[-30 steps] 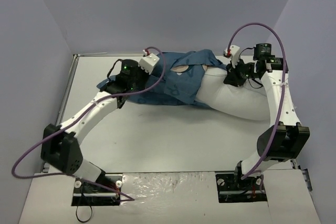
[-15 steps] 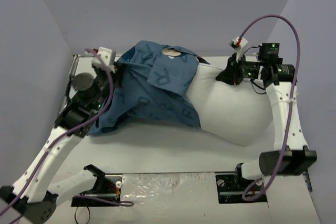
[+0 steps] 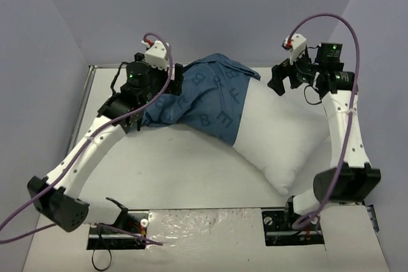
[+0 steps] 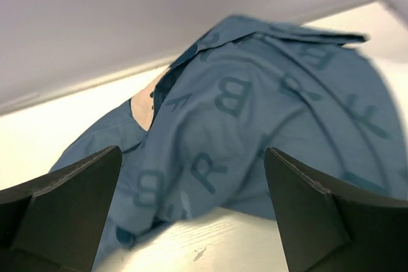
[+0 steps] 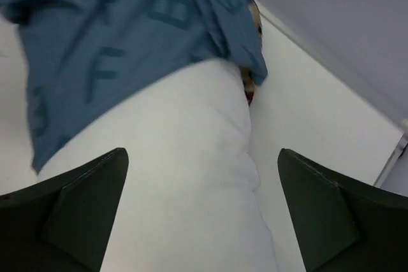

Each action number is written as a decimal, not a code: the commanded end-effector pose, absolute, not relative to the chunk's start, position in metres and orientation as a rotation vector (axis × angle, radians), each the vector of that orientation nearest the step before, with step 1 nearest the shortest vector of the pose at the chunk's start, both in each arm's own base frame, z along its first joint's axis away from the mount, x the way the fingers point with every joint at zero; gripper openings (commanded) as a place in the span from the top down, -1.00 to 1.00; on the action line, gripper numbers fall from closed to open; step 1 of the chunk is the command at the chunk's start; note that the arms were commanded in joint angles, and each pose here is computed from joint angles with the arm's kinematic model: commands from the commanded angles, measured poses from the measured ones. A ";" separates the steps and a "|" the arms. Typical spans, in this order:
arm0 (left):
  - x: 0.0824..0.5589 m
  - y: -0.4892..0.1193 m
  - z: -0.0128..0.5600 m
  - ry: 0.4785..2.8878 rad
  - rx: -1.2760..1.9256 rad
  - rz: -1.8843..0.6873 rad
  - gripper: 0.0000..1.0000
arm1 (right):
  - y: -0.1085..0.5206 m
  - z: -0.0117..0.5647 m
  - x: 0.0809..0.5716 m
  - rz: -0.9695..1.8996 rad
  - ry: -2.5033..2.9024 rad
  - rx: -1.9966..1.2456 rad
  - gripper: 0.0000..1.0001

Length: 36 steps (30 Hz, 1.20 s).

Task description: Remove the pillowcase from the pillow

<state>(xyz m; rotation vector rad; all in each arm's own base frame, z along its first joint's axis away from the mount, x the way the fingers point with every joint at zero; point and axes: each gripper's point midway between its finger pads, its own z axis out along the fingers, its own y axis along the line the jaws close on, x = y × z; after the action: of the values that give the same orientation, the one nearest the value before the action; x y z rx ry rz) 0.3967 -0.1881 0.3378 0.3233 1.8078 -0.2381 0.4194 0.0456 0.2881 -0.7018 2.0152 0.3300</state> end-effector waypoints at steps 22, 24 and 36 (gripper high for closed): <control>0.288 -0.193 0.248 1.985 0.167 -0.422 -0.78 | 0.086 0.113 0.271 -0.502 2.296 -1.161 -1.00; 0.290 -0.194 0.245 1.978 0.159 -0.426 -0.78 | 0.067 0.101 0.285 -0.646 2.286 -1.133 -0.97; 0.285 -0.262 0.224 1.763 0.832 -0.354 -0.88 | 0.068 0.135 0.306 0.193 2.115 -1.513 1.00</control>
<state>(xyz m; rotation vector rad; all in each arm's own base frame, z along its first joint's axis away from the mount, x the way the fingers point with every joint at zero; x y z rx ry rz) 0.2810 -0.2371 0.2096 0.5587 1.9371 -0.4071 0.3441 0.0255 0.1295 -1.2017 2.2797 -0.1643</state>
